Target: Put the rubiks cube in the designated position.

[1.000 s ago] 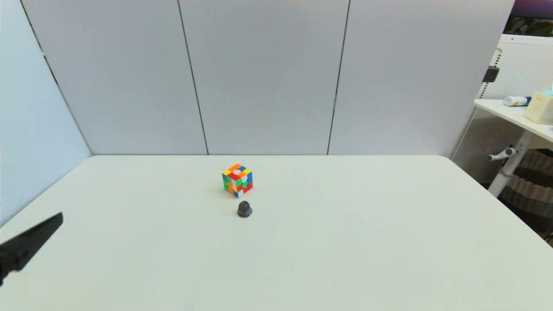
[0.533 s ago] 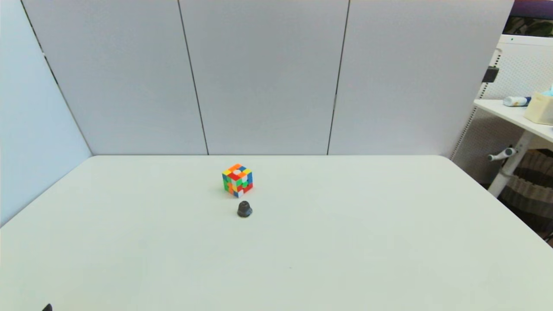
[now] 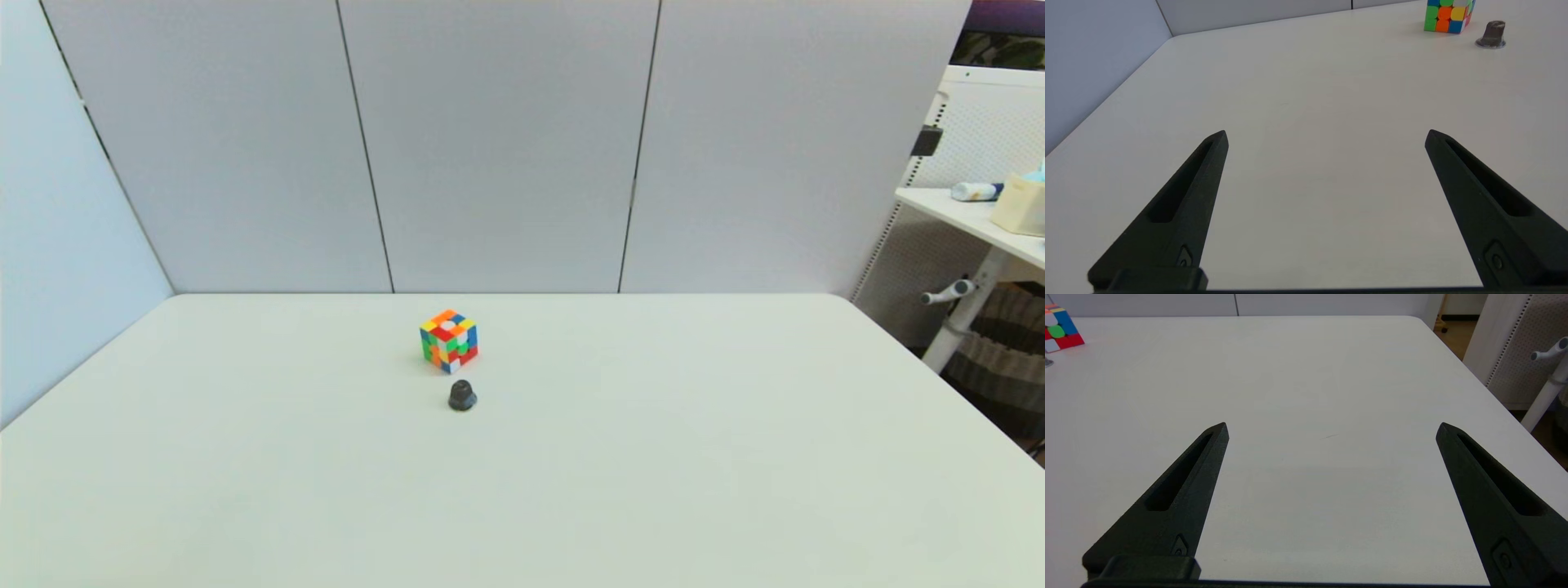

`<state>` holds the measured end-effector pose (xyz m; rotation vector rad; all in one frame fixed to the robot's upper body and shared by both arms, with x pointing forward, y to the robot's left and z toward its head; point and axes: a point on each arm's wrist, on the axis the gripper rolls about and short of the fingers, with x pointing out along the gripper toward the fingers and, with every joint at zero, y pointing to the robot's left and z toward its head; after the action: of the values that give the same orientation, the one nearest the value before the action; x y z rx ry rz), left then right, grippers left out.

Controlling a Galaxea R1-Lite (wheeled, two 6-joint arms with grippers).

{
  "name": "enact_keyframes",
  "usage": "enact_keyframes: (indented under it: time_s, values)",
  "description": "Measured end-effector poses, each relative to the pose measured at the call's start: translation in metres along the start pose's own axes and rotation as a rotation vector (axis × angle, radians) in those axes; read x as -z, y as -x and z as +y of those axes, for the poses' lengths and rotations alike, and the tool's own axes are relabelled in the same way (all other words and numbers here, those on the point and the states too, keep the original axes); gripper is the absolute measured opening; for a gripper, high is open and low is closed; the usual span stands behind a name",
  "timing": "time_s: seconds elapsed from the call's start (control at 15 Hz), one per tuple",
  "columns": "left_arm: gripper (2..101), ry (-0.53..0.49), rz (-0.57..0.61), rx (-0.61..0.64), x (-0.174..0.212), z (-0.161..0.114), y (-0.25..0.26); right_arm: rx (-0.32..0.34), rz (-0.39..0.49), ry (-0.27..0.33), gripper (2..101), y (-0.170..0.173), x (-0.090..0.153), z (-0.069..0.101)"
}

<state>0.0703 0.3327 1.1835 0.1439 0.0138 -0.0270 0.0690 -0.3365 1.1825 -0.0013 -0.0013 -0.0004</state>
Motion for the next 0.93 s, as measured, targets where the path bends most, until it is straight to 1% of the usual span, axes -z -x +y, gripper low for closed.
enact_keyframes:
  time_s: [0.2, 0.93]
  values:
    - [97.8, 0.066, -0.010, -0.004, 0.0013, -0.0001, 0.0012, 0.000, 0.000, 0.000, 100.5, 0.0000, 0.0000, 0.0000]
    - [97.8, 0.072, -0.013, -0.007, 0.0016, -0.0001, 0.0014, 0.000, 0.000, 0.000, 100.5, 0.0000, 0.0000, 0.0000]
